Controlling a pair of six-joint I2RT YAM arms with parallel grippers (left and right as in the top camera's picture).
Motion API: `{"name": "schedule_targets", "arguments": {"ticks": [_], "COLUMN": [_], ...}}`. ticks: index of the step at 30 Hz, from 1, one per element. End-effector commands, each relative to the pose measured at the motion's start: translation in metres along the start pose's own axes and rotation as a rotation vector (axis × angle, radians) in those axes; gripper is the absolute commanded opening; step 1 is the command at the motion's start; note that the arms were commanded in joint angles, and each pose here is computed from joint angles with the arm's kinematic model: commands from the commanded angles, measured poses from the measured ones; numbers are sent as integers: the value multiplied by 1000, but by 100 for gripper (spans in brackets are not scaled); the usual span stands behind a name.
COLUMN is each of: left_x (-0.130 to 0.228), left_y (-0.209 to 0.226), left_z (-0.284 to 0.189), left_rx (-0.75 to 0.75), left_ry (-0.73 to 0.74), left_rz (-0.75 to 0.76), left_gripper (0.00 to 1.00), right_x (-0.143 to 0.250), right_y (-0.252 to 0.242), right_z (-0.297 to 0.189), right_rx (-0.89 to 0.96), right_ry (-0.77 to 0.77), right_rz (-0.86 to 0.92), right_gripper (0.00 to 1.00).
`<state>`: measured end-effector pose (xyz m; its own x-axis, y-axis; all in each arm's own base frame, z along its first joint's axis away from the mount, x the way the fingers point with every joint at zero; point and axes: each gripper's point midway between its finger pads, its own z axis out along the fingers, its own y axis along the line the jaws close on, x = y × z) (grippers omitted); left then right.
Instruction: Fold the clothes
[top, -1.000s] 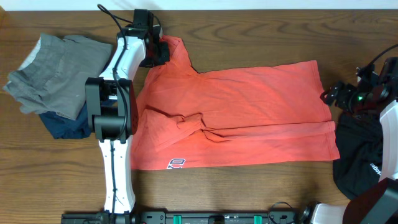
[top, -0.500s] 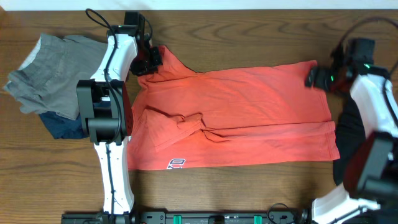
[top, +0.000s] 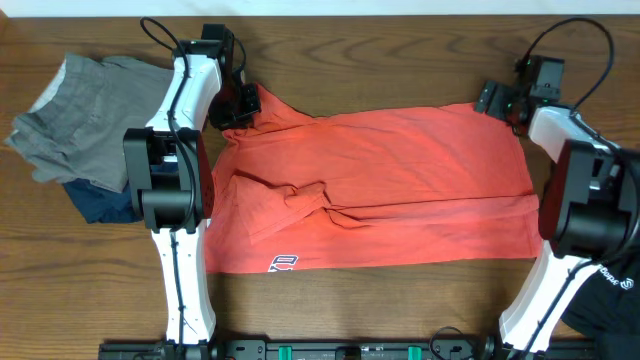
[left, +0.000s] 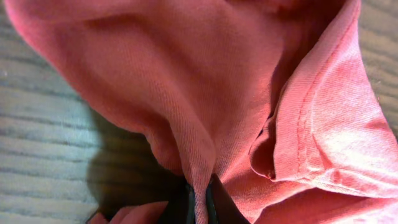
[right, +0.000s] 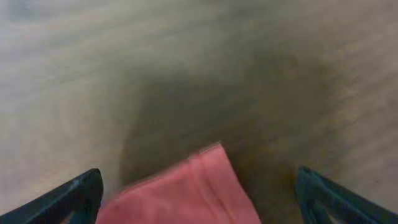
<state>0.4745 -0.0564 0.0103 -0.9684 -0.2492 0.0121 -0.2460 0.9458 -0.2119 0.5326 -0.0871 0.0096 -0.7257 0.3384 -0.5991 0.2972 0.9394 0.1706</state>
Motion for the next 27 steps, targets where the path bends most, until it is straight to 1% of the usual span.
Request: {"name": "schedule_targets", "arguments": {"ticks": [1, 3, 6, 10, 12, 13, 14, 15, 16, 17, 18, 21, 23, 25, 27], "left_x": [1, 1, 1, 1, 1, 1, 1, 1, 1, 1, 1, -1, -2, -3, -4], "left_y": [-1, -1, -1, -1, -1, -1, -1, -1, -1, -1, -1, 0, 0, 1, 1], "left_z": [-12, -12, -12, -12, -12, -12, -12, -12, -12, -12, -12, -13, -16, -24, -36], "left_rx": [-8, -8, -9, -8, -8, -8, -8, -8, -8, -8, -8, -6, -4, 0, 5], "left_ry": [-18, -17, -17, -18, -18, -18, -18, -18, -18, -18, -19, -25, -31, -43, -63], "left_rz": [16, 18, 18, 18, 18, 18, 18, 18, 18, 18, 18, 25, 22, 20, 19], "left_gripper": [6, 6, 6, 6, 6, 6, 6, 6, 6, 6, 6, 6, 6, 5, 6], "right_x": [7, 7, 12, 24, 29, 31, 34, 36, 38, 40, 42, 49, 49, 46, 33], "right_y": [2, 0, 2, 6, 7, 7, 5, -1, -5, -12, -15, -26, -27, -28, -29], "right_z": [13, 17, 21, 22, 22, 21, 21, 21, 20, 19, 18, 14, 10, 4, -9], "right_rx": [12, 34, 38, 41, 44, 46, 54, 86, 113, 152, 171, 227, 230, 234, 241], "right_ry": [5, -8, 0, 44, 62, 71, 82, 89, 94, 100, 104, 131, 140, 141, 124], "right_rz": [35, 39, 32, 22, 16, 15, 15, 15, 18, 34, 42, 66, 67, 69, 75], "right_gripper": [96, 96, 93, 80, 68, 64, 55, 33, 18, 5, 1, 1, 1, 1, 1]}}
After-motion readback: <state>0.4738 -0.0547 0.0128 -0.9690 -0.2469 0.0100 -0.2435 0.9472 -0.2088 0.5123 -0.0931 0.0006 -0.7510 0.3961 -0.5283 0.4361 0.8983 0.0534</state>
